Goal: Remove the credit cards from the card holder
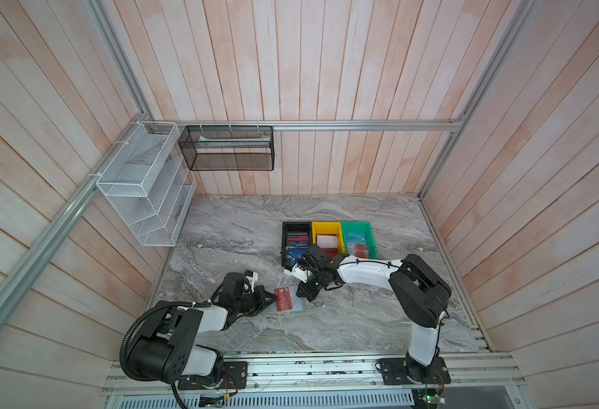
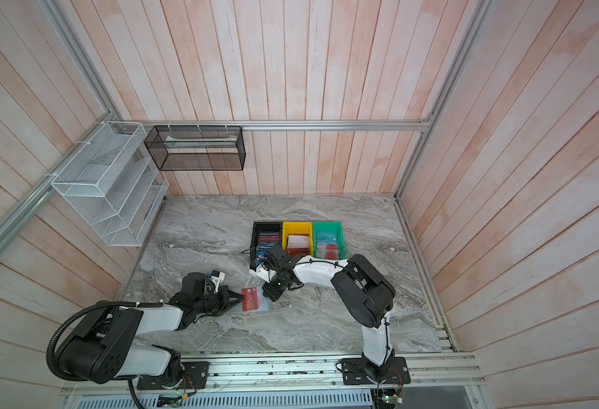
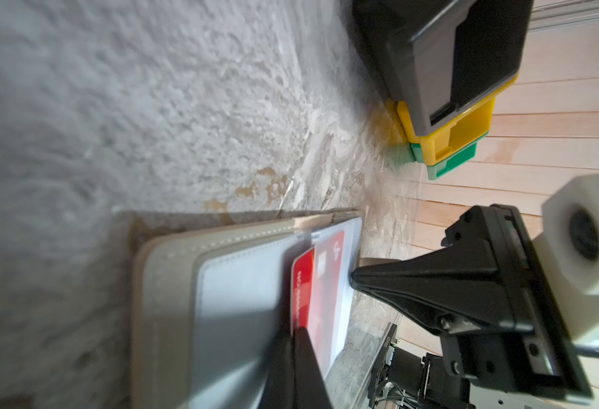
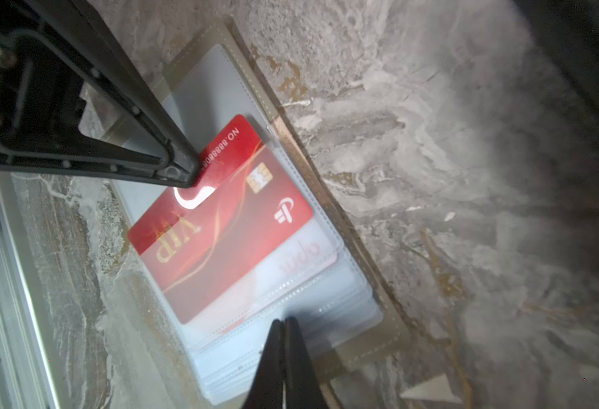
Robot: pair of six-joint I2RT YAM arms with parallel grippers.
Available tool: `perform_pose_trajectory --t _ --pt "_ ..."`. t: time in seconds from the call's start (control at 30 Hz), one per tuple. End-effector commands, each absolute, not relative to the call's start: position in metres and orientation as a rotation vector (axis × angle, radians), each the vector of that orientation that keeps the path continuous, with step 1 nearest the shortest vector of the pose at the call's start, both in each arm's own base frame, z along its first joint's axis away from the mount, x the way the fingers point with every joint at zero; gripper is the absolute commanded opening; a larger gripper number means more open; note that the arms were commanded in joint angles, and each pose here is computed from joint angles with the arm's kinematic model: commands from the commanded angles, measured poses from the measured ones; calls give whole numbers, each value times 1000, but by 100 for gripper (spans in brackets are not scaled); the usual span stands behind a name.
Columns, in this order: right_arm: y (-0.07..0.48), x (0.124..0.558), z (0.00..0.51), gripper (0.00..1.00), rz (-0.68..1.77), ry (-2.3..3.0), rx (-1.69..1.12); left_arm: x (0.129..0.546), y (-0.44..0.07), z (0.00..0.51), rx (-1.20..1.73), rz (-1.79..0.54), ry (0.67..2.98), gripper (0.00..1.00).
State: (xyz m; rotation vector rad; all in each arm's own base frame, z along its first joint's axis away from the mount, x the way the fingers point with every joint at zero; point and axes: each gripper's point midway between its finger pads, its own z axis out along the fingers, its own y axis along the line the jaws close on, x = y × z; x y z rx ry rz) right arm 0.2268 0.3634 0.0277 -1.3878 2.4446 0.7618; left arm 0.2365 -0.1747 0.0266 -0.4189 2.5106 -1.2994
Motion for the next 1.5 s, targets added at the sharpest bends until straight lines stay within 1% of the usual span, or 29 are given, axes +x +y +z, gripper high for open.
perform_pose_trajectory --t 0.0,0.13,0.23,0.4,0.53,0.6,0.67,0.73,0.83,1.13,1.3,1.47 --pt "342 212 1 8 695 2582 -1399 227 -155 8 -516 -1131 2607 0" --pt "344 211 10 9 712 2585 -1397 226 -147 19 -511 -1066 2607 0" --pt "350 215 32 14 747 2553 -1384 226 -142 31 -519 -1034 2579 0" --pt "360 221 85 25 926 2463 -1322 234 -143 71 -494 -1105 2444 0" --pt "358 228 135 33 1154 2334 -1253 237 -144 94 -474 -1141 2369 0" --pt "354 234 156 37 1282 2262 -1186 241 -150 107 -435 -1206 2298 0" --pt "348 235 177 39 1485 2189 -1119 245 -157 125 -399 -1313 2173 0" --pt "344 236 187 40 1627 2146 -1070 249 -162 144 -372 -1419 2037 0" --pt "345 237 186 41 1696 2130 -1057 253 -164 161 -351 -1480 1918 0" --pt "363 251 167 41 1785 2149 -1037 261 -177 196 -234 -1493 1783 0" --pt "373 254 167 41 1816 2140 -1052 262 -178 194 -245 -1484 1784 0" --pt "383 247 165 41 1852 2131 -1086 264 -180 188 -269 -1485 1807 0"
